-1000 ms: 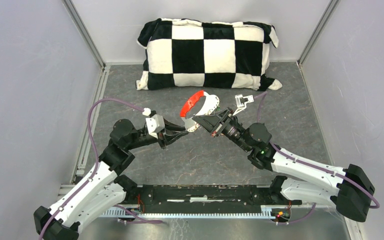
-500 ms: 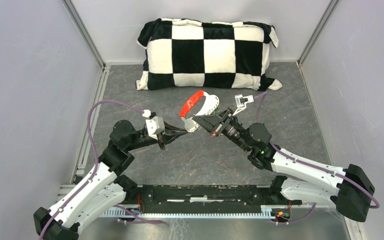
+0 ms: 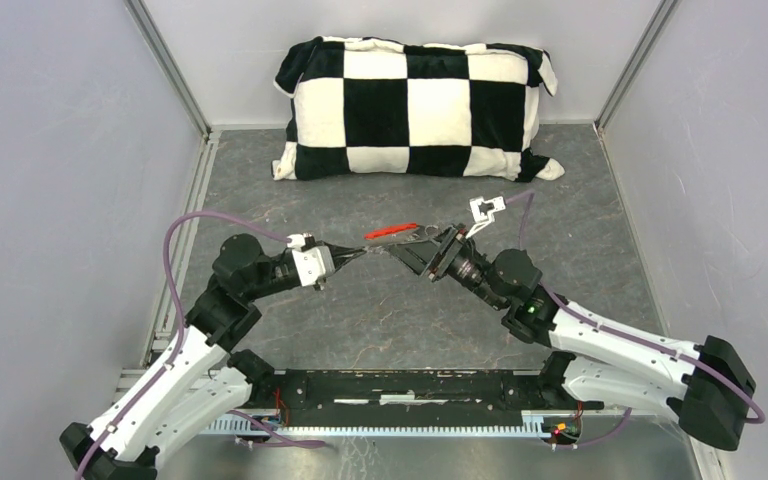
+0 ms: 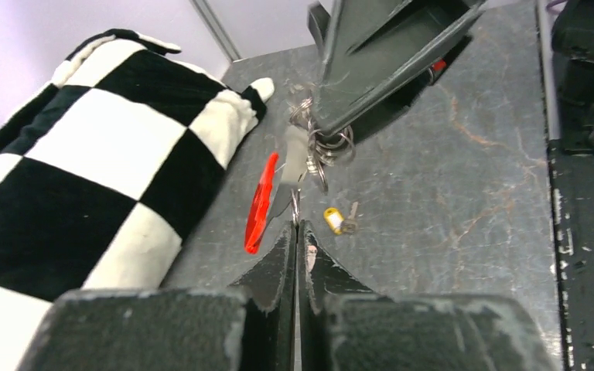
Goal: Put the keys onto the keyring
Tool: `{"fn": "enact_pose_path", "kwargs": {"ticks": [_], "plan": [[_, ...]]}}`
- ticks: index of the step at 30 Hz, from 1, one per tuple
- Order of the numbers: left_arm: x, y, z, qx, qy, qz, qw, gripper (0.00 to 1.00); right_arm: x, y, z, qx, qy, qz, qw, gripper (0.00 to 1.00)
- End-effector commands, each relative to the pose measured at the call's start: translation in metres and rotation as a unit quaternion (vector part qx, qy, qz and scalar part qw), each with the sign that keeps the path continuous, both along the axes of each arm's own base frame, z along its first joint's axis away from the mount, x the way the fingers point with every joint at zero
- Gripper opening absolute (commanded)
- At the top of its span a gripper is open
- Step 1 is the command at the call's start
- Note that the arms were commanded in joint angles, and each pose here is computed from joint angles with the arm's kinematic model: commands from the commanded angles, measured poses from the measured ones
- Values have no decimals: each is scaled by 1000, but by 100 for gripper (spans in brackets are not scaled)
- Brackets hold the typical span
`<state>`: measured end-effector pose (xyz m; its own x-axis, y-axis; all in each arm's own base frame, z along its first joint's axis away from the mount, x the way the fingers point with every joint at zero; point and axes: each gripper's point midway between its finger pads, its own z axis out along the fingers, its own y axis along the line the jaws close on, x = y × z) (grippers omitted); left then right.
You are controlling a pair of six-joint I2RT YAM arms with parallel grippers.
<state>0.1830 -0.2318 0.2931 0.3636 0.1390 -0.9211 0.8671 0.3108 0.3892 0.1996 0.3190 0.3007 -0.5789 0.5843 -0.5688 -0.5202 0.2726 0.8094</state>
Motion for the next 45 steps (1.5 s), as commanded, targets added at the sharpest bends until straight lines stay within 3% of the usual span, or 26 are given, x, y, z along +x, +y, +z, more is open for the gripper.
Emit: {"fn": "enact_pose_path", "kwargs": {"ticks": [1,2,7,13,18,22,25,30,32,37,40,45], "plan": [[14,5,19,39,-62,21,997,2,-11,-9,-11,-42,-4,8,999,93],[16,4,18,46,-63,20,997,2,-14,-11,-18,-58,-3,11,998,98],[18,2,11,106,-76,-4,991,2,-40,-18,-52,-148,-25,74,986,98],[-6,-3,-4,173,-48,-96,979,2,-82,-28,-98,-284,-119,205,929,98],[-12,0,-7,202,-35,-120,971,2,-107,-27,-101,-301,-170,288,893,98],[-6,-2,0,192,-37,-106,975,2,-105,-23,-102,-329,-194,296,875,98],[-14,-1,-2,196,-45,-125,971,2,-76,-26,-81,-362,-250,226,869,98],[-50,5,-17,218,-51,-216,950,2,-37,-25,-13,-323,-354,88,873,98],[-65,7,-20,215,-54,-250,943,2,-33,-21,3,-314,-400,70,858,98],[-79,11,-26,210,-43,-271,938,2,-48,13,12,-301,-505,148,795,98],[-82,12,-35,212,-30,-273,938,2,-49,25,14,-299,-523,170,780,98],[-75,12,-48,229,11,-262,938,2,-56,36,18,-280,-539,189,771,86]]}}
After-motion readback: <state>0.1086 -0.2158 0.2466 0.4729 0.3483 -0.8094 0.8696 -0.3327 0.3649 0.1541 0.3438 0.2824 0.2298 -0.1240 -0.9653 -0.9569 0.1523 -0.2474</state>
